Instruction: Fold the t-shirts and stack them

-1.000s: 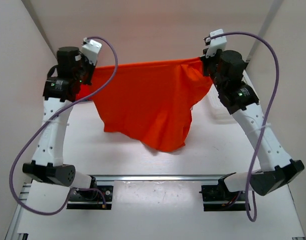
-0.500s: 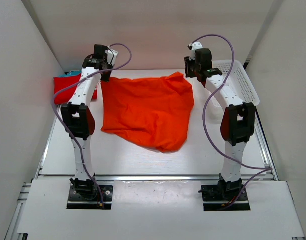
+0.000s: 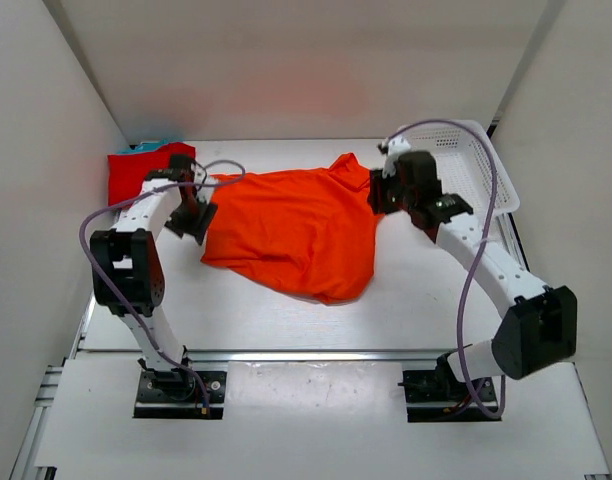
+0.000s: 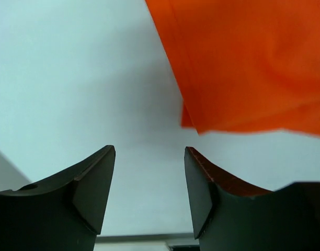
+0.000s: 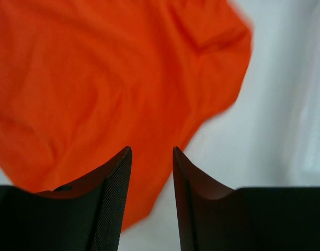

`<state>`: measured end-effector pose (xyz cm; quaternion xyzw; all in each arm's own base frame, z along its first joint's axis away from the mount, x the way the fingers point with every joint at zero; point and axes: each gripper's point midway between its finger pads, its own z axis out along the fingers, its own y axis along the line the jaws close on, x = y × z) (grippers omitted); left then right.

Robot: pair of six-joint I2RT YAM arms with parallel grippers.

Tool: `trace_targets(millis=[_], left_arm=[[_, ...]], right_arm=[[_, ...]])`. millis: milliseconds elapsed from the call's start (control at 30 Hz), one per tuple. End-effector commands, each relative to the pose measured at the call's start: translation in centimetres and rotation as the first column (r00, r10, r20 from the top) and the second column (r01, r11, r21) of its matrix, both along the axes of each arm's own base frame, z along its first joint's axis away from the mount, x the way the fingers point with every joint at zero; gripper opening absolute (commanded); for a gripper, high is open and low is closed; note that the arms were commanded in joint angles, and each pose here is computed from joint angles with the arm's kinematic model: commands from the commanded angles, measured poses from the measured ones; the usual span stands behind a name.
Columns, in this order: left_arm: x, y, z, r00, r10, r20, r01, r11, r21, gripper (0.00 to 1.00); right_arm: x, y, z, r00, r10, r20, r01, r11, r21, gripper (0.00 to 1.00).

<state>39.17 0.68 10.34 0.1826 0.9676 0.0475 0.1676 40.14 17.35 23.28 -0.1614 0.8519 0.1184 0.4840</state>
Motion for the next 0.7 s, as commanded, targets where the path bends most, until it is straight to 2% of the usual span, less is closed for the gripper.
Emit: trace_targets(millis=[0, 167, 333, 500, 567, 667], left_arm=[[-5.4, -0.9, -2.0, 0.997, -0.036, -0.069, 0.033, 0.999, -0.038, 0.66], [-8.7, 0.1, -4.4, 0.989, 0.115, -0.093, -0.121, 0.991, -0.061, 0.66], [-6.9, 0.8, -4.7, 0.978, 0.21, -0.019, -0.211, 0.968, -0.136, 0.66], [-5.0, -0.7, -4.6, 0.955, 0.297, 0.024, -0.275, 0.91, -0.309, 0.66], [-4.7, -1.3, -4.9, 0.953, 0.302, 0.009, -0.281, 0.895, -0.348, 0.66], [-5.3, -1.6, -6.7, 0.96, 0.275, -0.055, -0.278, 0.907, -0.318, 0.66]], right_arm=[[-5.8, -0.9, -7.0, 0.977, -0.01, -0.211, 0.007, 1.0, -0.014, 0.42], [-11.3, -1.0, -12.0, 0.945, 0.03, -0.326, -0.029, 1.0, 0.006, 0.41], [-14.2, -2.5, -16.5, 0.911, -0.006, -0.413, 0.019, 0.999, 0.026, 0.38], [-16.0, -3.6, -19.1, 0.883, -0.043, -0.468, 0.051, 0.999, 0.006, 0.37], [-16.2, -3.9, -19.4, 0.881, -0.056, -0.47, 0.071, 0.997, 0.013, 0.37], [-16.7, -4.3, -20.1, 0.872, -0.078, -0.483, 0.108, 0.994, 0.034, 0.38]])
